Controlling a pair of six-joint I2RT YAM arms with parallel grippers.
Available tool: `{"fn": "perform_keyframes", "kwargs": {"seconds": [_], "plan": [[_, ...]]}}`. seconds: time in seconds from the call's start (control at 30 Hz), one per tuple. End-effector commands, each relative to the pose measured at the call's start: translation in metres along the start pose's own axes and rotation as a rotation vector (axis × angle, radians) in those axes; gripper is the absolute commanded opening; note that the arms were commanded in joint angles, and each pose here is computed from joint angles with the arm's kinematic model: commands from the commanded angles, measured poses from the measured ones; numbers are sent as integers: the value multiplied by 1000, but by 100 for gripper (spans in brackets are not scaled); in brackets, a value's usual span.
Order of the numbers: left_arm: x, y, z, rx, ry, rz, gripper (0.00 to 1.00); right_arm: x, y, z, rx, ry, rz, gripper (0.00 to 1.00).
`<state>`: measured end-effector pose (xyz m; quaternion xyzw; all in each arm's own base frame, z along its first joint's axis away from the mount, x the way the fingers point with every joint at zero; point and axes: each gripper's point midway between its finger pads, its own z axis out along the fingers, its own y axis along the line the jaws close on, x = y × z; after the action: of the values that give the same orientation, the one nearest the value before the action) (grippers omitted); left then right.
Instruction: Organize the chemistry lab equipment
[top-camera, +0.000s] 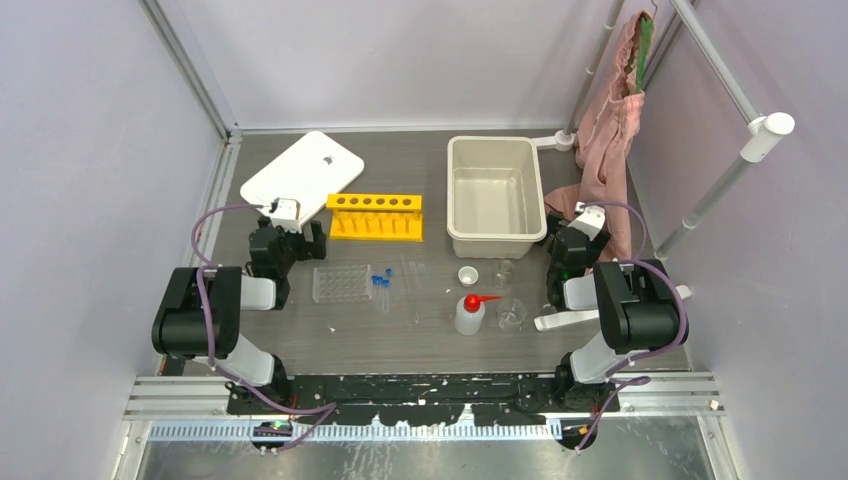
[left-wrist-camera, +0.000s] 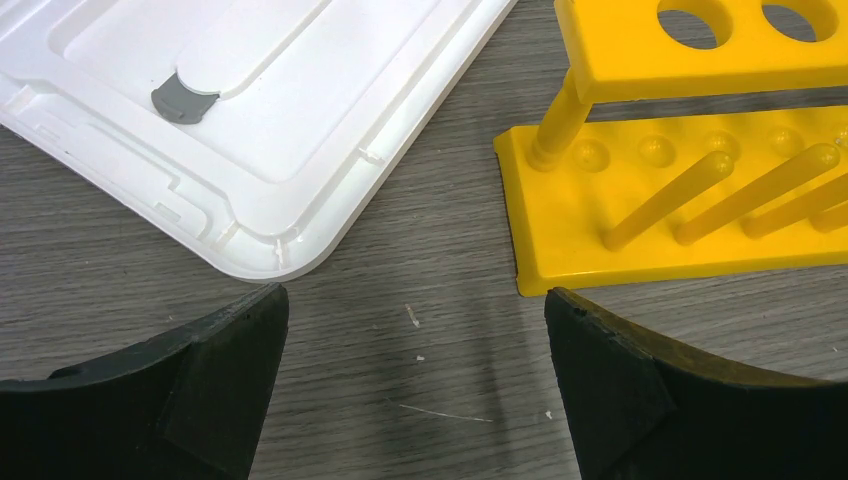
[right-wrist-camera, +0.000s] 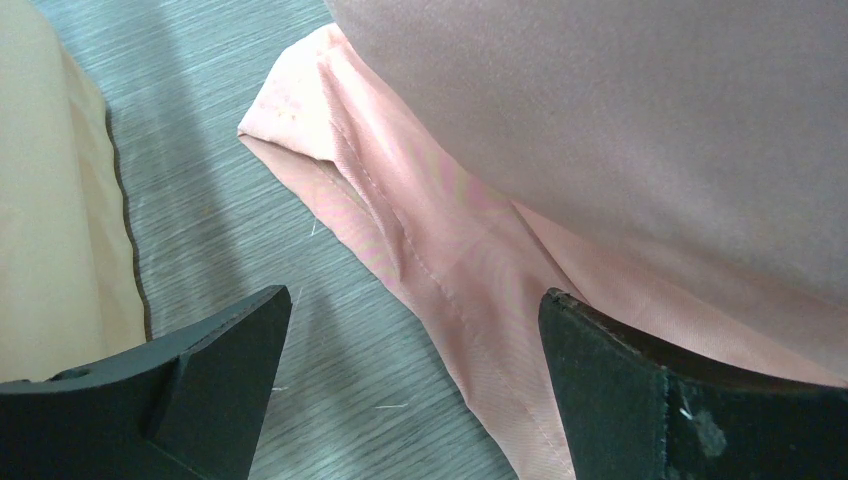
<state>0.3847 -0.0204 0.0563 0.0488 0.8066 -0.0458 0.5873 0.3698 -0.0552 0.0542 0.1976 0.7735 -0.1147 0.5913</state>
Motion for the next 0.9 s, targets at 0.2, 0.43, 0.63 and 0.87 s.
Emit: {"fn": "perform_keyframes", "kwargs": {"seconds": [0.2,0.43,0.63,0.87], "plan": [[-19,5,3,-22,-72,20,100,-24,4,3,-9,-81,37,100],[-19,5,3,-22,-73,21,100,-23,4,3,-10,-81,37,100],[-28,10,-1,-37,-79,7,100,-34,-5,-4,22,-117,72,100],[-45,16,-14,-50,57,32,100,-59,-26,-27,155,-63,152,100]]}}
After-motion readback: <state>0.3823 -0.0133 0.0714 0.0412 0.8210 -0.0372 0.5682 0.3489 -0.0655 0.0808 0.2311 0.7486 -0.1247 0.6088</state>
